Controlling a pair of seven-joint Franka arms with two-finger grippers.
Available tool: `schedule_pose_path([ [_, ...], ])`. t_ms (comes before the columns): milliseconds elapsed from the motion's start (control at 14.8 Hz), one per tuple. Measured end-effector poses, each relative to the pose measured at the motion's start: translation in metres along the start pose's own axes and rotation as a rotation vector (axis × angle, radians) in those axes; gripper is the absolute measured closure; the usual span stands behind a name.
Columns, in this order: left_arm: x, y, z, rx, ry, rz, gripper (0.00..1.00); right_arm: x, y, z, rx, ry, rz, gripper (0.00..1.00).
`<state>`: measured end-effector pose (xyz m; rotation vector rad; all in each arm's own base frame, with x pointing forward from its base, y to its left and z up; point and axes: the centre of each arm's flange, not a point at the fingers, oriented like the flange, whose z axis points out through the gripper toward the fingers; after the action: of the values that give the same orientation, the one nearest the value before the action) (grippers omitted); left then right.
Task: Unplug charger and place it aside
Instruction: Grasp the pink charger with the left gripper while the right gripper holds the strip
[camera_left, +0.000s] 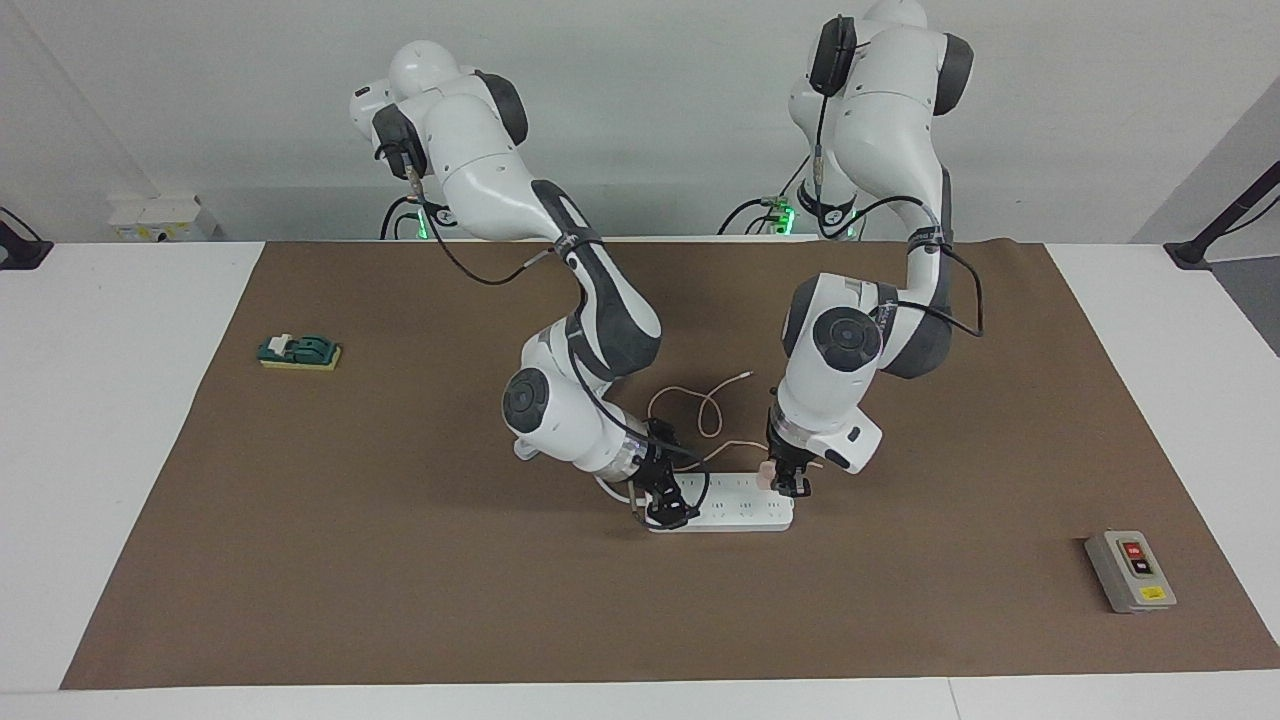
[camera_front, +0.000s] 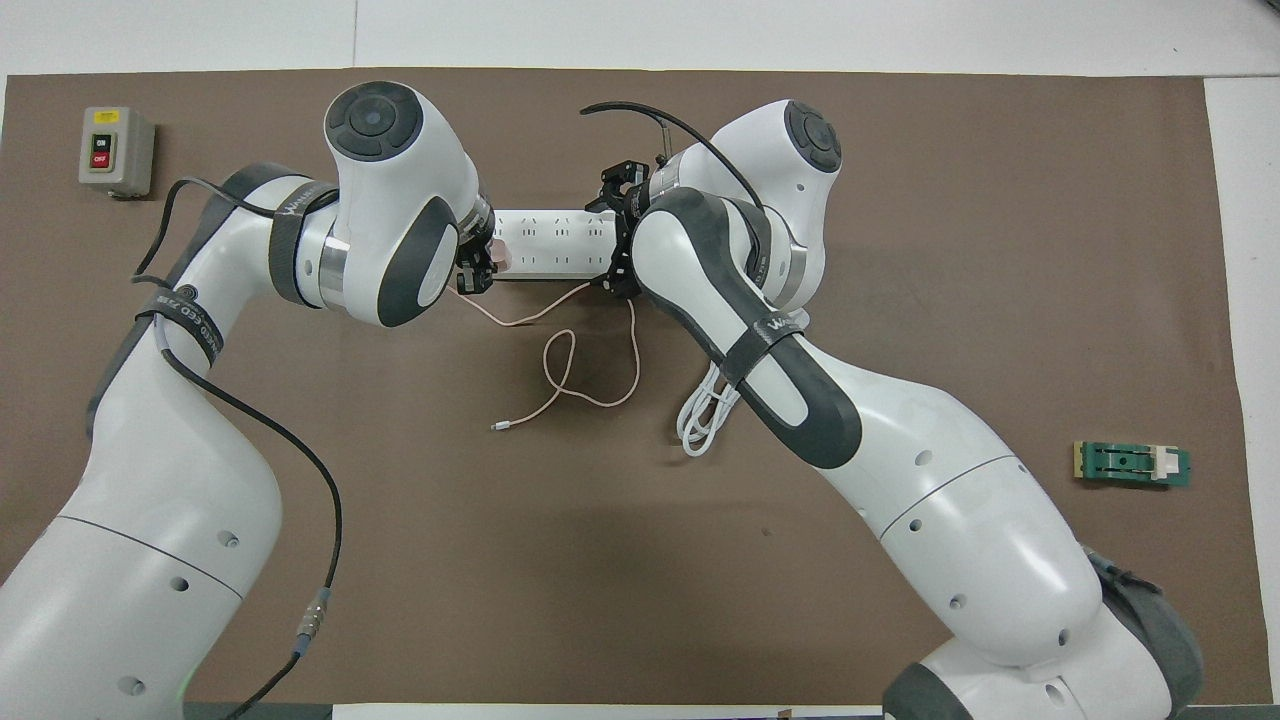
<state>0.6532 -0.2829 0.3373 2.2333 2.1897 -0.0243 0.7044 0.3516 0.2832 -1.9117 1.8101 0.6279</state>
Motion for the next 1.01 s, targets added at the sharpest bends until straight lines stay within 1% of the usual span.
schedule_pose_path([
  [405, 0.0, 0.0, 0.0, -0.001, 0.001, 0.001, 0.69, 0.006, -0.005, 0.005, 0.002, 0.001, -0.018, 0.0],
  [877, 0.0, -0.001, 0.0, -0.004, 0.001, 0.002, 0.69, 0.021, -0.006, 0.021, 0.003, 0.011, -0.051, 0.0],
  [1012, 0.0, -0.001, 0.0, -0.004, 0.001, 0.003, 0.69, 0.021, -0.006, 0.022, 0.007, 0.011, -0.051, 0.04],
])
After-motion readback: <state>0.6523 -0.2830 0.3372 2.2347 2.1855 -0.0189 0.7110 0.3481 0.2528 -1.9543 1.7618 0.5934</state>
